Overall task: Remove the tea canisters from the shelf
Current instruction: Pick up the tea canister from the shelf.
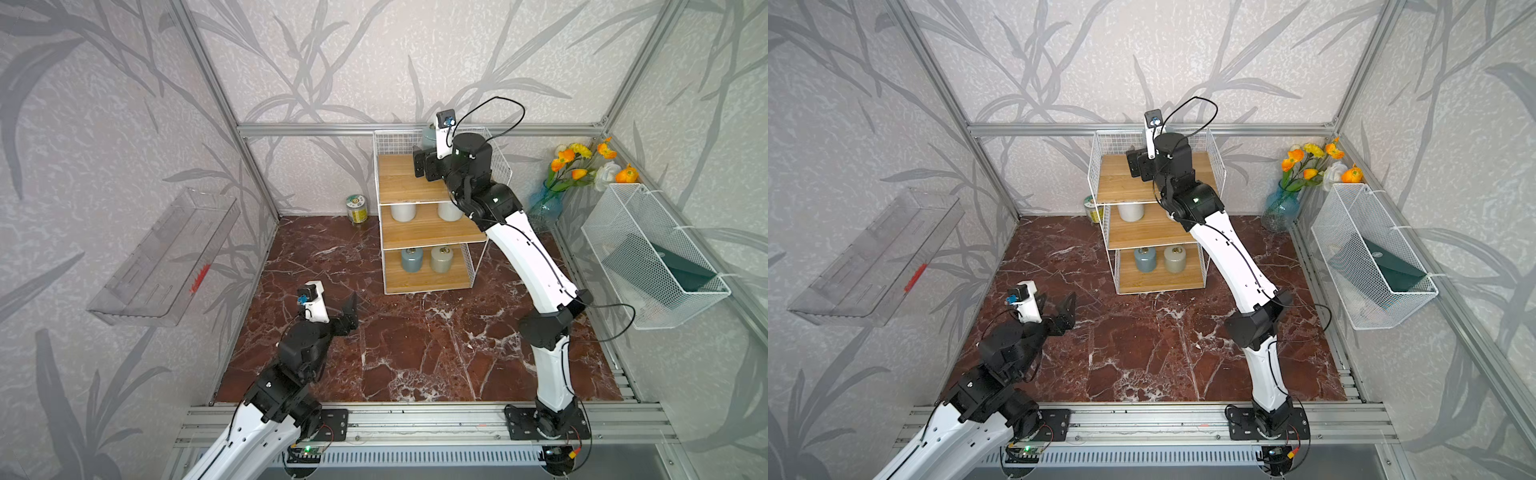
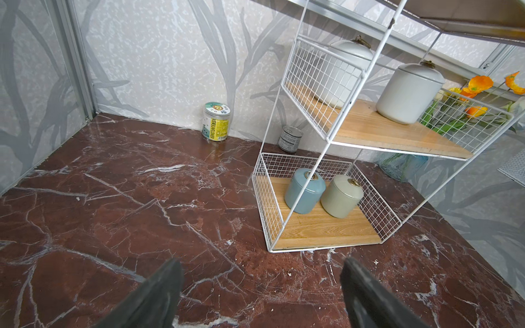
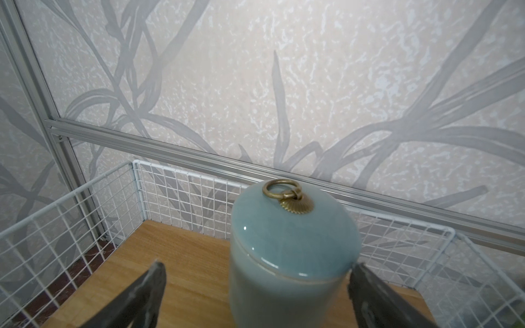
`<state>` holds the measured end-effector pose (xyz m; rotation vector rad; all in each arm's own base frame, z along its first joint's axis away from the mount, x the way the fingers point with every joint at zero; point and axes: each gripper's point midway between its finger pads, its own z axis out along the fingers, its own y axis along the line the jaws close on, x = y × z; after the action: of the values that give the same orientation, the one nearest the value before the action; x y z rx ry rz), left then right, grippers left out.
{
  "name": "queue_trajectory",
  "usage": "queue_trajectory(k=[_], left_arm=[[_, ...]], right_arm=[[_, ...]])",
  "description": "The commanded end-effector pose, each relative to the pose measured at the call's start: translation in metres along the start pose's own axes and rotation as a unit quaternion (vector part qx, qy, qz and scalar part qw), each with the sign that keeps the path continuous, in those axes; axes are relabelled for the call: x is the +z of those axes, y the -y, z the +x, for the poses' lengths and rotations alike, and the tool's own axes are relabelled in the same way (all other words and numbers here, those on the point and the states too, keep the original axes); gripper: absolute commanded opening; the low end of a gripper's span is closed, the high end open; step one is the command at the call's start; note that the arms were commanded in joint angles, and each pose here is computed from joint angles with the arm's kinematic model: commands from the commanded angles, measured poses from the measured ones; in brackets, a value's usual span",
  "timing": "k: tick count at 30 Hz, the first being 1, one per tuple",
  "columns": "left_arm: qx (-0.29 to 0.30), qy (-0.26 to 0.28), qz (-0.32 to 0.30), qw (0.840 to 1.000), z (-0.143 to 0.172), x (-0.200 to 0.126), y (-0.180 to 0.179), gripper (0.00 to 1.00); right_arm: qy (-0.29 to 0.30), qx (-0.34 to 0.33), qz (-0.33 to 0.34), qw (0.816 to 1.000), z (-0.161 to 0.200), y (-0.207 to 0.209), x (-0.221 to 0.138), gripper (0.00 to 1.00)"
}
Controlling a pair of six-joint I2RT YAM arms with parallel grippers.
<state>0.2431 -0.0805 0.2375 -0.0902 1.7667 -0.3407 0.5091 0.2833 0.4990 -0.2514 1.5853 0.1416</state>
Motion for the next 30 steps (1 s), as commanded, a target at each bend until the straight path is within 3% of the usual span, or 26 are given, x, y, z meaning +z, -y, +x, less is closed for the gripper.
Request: queue_trajectory(k=[1,19,30], left_arm=[[0.0,-0.005,-0.01,1.0,0.006,0.001,-0.004,0.88],[0.008,-0.012,-0.017,1.0,0.008,0.001,-0.007,0.88],[0.008,-0.024,-0.02,0.999,0.015,0.001,-0.009,0.88]], right_arm=[[-0.005,-0.001,0.003,1.0,0.006,0.0,0.009,0.99],[0.017,-0.015,0.03,0.999,0.01,0.003,0.03,1.0],[0.051,-0.008,-0.001,0.999,-0.014,-0.005,0.02,0.74]])
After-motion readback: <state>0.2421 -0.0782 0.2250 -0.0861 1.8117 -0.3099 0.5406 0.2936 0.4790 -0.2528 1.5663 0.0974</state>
